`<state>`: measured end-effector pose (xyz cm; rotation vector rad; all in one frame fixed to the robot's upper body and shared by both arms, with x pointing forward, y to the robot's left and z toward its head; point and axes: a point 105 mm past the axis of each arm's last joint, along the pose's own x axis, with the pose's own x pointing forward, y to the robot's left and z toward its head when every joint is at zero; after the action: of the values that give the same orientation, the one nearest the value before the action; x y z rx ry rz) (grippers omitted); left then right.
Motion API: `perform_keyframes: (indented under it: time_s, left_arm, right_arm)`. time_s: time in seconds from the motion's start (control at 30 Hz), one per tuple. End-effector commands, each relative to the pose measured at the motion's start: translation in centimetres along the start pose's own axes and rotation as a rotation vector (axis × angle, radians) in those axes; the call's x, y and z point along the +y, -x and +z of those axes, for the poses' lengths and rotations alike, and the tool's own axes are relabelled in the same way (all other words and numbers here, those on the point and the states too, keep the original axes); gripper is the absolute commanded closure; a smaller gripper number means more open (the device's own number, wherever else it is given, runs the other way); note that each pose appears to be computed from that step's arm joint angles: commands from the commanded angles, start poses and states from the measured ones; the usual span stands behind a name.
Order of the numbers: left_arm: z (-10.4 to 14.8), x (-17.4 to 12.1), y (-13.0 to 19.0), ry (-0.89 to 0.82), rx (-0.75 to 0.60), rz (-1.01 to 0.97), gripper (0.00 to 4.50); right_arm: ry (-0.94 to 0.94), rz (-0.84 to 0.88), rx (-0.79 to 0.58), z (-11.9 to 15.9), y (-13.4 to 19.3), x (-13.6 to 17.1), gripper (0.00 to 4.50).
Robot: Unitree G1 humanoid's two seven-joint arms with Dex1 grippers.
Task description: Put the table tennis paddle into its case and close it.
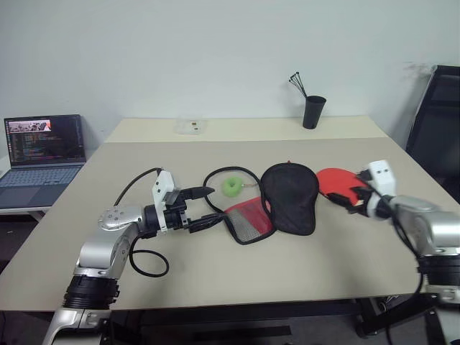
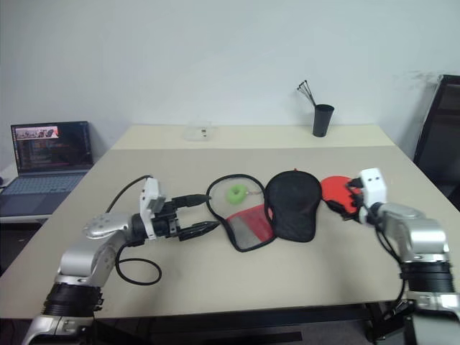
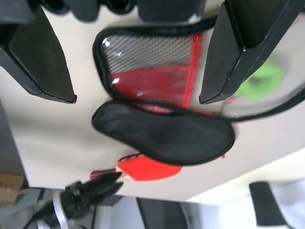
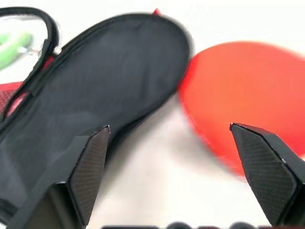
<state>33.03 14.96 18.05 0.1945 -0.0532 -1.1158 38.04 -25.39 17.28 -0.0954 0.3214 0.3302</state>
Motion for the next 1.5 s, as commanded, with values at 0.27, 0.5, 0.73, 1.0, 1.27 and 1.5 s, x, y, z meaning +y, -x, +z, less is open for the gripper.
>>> perform_keyframes:
  time_s: [0.27,0.5,0.73,1.0,1.27,1.5]
  left_arm:
    - [1.8,0.0,-2.5,-0.049,-0.046,-0.058,0.0]
    - [2.2,-0.2,-3.8,-0.058,-0.06,-0.096,0.0]
    - [2.5,-0.1,-4.2,-0.068,-0.07,-0.117,0.0]
    - [2.9,0.1,-4.0,-0.08,-0.069,-0.126,0.0]
    - [2.8,0.3,-3.5,-0.088,-0.061,-0.117,0.0]
    - [2.9,0.5,-3.3,-0.095,-0.056,-0.113,0.0]
  right_arm:
    - [0.101,-0.107,0.126,-2.6,2.5,-8.4,0.04]
    - [0.104,-0.173,0.18,-3.5,2.3,-10.6,0.04]
    - [0.063,-0.235,0.241,-4.8,1.7,-11.2,0.04]
    - [0.032,-0.26,0.286,-5.9,1.6,-11.2,0.04]
    - [0.015,-0.217,0.269,-5.7,1.1,-10.5,0.04]
    - [0.064,-0.2,0.281,-6.0,0.9,-10.3,1.25]
